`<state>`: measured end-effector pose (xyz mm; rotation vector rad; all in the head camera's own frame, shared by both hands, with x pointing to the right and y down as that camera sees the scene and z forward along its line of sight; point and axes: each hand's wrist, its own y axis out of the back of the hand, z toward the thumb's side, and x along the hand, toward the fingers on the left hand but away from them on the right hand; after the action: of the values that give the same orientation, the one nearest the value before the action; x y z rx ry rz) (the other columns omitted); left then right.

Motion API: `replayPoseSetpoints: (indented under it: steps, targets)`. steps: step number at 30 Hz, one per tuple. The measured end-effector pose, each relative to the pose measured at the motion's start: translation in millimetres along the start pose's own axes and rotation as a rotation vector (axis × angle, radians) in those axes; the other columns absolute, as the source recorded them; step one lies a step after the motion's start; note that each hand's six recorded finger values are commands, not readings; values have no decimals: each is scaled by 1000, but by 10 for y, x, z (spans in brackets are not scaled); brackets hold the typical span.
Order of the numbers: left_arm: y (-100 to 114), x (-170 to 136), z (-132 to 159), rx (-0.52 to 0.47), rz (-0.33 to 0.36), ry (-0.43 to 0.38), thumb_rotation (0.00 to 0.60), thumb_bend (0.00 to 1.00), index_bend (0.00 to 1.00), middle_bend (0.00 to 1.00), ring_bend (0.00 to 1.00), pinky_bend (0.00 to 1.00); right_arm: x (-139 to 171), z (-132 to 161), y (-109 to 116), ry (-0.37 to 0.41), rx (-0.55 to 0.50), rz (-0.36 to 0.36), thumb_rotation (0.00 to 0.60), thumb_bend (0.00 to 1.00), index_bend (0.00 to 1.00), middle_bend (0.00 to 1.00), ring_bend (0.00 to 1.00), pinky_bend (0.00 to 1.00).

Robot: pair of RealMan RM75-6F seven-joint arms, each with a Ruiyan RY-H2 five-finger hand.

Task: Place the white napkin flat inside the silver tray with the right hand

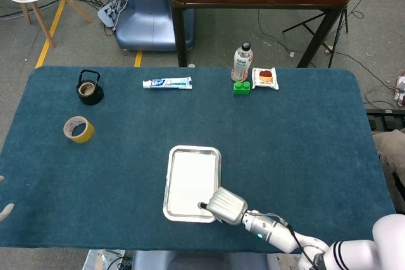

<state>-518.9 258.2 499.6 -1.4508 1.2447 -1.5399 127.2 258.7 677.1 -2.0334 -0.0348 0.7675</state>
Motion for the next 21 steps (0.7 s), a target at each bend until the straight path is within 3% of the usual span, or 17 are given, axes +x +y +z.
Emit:
replayPoseSetpoints:
  steps: [7,14,18,21]
  targets:
    - [-49,10,29,8,-13,-7,600,171,339,359,302,494,200,-184,212,-67,-2,-83,600,710,336,977,853,971]
    - [-116,13,91,21,-27,-28,600,171,339,359,302,494,549,-436,407,-193,30,-174,600,410,336,669,604,882]
    - [-156,7,135,27,-35,-43,600,171,339,359,303,494,770,-561,475,-271,34,-221,600,339,336,565,518,823]
    - [-187,3,178,30,-38,-60,600,171,340,359,303,494,956,-652,501,-340,27,-252,600,334,336,540,471,736]
